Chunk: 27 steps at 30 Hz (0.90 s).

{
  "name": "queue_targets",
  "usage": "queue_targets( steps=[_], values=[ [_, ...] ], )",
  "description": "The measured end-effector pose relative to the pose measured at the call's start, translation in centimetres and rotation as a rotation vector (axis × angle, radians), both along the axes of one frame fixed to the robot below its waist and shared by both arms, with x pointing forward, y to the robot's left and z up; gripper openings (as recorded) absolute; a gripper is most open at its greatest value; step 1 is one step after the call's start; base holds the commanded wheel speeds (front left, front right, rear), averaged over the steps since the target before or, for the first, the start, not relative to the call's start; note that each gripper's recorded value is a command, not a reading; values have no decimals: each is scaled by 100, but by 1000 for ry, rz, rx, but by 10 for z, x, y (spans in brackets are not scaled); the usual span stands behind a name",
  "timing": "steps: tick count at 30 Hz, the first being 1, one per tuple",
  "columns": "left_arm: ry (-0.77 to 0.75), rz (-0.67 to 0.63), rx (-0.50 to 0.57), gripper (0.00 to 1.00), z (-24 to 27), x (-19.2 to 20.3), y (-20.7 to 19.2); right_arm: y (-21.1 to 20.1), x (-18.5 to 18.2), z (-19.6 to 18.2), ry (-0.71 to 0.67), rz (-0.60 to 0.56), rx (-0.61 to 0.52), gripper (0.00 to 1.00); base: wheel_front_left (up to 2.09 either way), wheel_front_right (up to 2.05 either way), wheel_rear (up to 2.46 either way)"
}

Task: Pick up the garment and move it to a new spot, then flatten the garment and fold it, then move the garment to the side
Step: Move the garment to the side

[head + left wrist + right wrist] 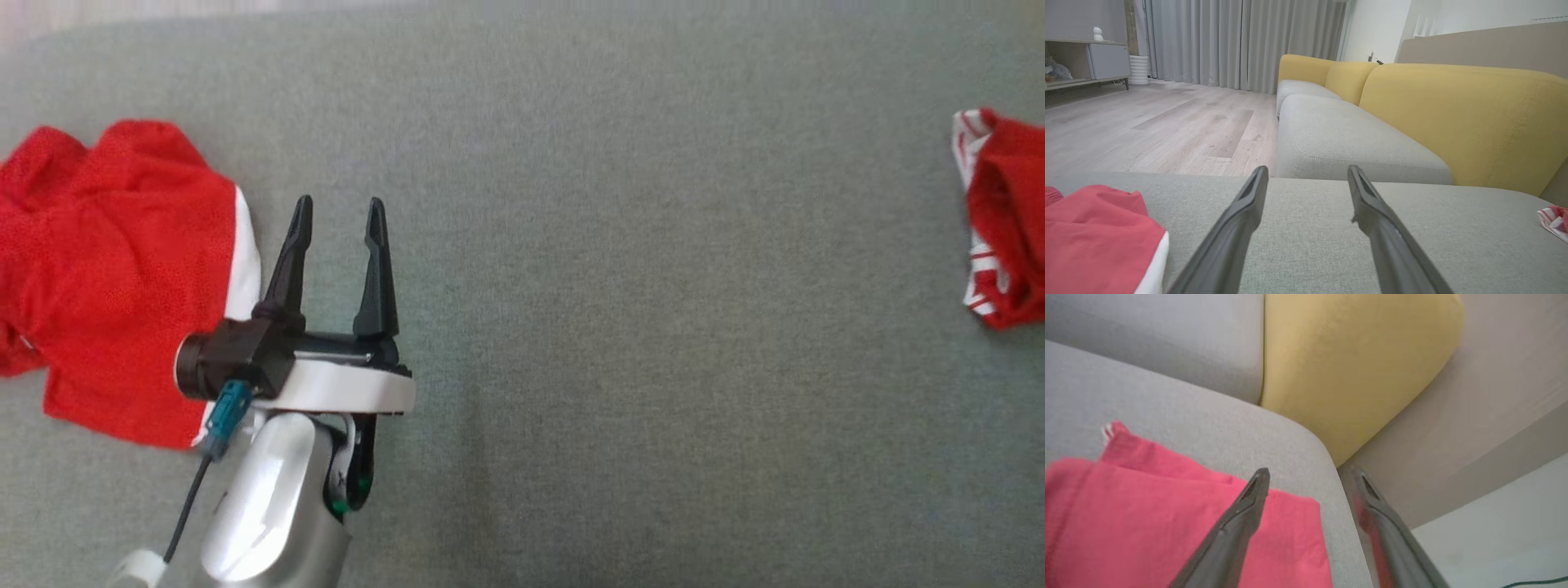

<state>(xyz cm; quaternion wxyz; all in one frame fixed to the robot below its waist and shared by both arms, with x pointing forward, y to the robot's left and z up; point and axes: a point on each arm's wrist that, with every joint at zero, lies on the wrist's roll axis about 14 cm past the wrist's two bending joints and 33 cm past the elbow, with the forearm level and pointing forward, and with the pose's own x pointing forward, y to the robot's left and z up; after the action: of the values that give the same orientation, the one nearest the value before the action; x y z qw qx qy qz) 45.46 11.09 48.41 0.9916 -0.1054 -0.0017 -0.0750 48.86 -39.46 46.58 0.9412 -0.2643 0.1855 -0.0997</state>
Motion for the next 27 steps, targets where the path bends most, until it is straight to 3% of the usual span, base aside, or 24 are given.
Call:
queue_targets(
  steps=[3,10,18,22,27],
  values=[
    [-16,4,-1,100,8,-5,1,13,4,16,-61,32,11,100,0,0,0],
    [-62,27,-9,100,29,-30,7,77,8,89,-346,155,132,100,0,0,0],
    [-77,30,-21,100,36,-65,7,157,-37,134,-548,285,347,100,0,0,0],
    [-83,26,-20,100,38,-72,6,187,-61,128,-577,300,473,100,0,0,0],
    [-65,25,-17,100,32,-76,7,195,-87,73,-496,240,583,100,0,0,0]
  ],
)
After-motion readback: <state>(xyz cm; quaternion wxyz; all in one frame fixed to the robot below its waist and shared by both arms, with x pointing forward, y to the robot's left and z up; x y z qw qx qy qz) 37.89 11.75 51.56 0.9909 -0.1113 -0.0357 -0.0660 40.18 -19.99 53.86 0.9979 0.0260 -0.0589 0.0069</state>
